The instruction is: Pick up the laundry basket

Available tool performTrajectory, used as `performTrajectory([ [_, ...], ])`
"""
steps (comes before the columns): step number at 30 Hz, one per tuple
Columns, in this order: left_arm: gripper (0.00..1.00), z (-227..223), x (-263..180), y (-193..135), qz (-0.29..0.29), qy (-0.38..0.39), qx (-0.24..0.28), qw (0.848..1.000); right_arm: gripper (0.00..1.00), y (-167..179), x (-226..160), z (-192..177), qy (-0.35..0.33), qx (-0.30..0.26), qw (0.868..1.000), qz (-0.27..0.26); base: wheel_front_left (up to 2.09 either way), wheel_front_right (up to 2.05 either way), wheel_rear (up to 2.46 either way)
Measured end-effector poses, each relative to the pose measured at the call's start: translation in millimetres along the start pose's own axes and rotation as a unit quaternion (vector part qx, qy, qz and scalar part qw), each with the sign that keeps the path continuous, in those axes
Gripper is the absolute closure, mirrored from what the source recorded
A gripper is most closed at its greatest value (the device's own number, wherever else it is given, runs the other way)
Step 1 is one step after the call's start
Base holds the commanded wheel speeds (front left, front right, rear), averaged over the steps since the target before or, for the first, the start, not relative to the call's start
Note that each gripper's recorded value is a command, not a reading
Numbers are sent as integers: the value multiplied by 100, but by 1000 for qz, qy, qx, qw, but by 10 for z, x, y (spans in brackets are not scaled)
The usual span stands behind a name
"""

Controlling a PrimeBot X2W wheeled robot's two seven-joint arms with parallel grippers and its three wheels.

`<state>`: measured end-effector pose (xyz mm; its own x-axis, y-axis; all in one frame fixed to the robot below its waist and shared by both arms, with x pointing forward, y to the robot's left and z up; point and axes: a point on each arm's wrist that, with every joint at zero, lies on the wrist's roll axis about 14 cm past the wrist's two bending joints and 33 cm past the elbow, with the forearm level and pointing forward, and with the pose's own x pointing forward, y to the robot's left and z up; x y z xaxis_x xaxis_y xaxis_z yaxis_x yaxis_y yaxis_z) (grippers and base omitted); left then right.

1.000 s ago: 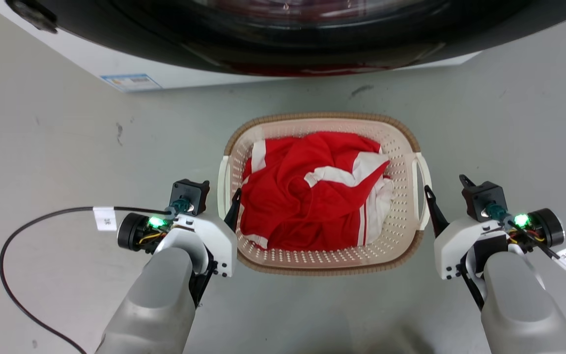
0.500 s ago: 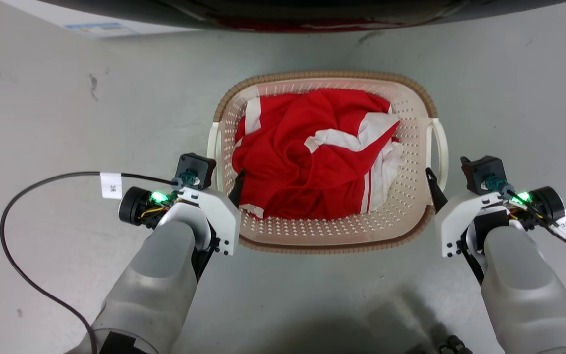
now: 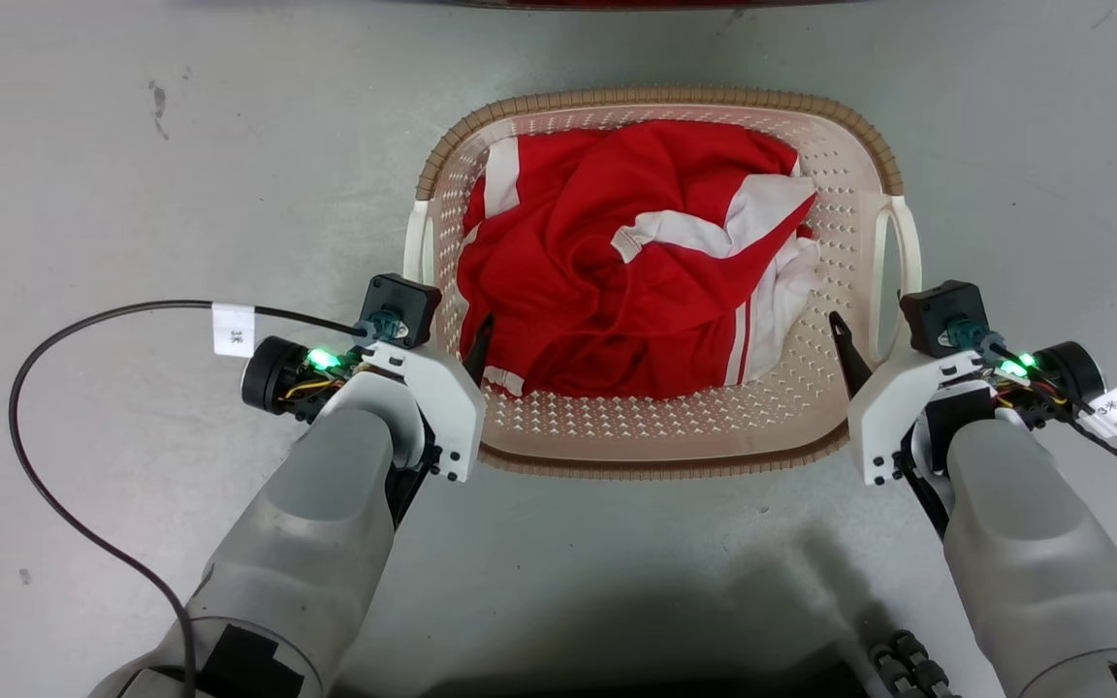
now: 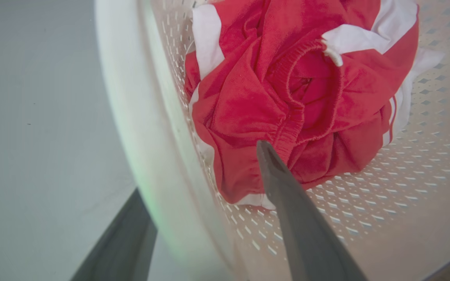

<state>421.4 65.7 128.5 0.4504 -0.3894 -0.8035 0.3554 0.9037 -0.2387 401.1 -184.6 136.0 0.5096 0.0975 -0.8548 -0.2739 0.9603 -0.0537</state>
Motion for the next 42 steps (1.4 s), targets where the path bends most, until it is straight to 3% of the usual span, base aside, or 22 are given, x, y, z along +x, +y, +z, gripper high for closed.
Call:
performTrajectory([
  [6, 0, -85, 50, -29, -8, 19, 2, 1000, 0, 25, 55, -44, 9, 0, 1000, 5, 0, 0, 0],
  [7, 63, -90, 58, -35, -10, 21, 3, 1000, 0, 29, 61, -54, 11, -1, 1000, 6, 0, 0, 0],
  [8, 100, -87, 67, -39, -11, 21, 7, 1000, 57, 38, 70, -60, 12, -1, 1000, 8, 0, 0, 0],
  [9, 100, -91, 74, -40, -12, 24, 8, 1000, 94, 41, 82, -47, 11, -3, 1000, 9, 0, 0, 0],
  [10, 100, -100, 79, -41, -13, 28, 9, 999, 100, 39, 94, -26, 9, -4, 1000, 9, 0, 0, 0],
  [24, 100, 40, -108, -58, -4, 20, 3, 1000, 100, 113, -62, 130, -2, -10, 1000, 21, 0, 0, 0],
  [42, 100, 260, -963, -196, 26, -4, -15, 1000, 100, 266, -846, 522, -59, -47, 997, 31, 0, 0, 0],
])
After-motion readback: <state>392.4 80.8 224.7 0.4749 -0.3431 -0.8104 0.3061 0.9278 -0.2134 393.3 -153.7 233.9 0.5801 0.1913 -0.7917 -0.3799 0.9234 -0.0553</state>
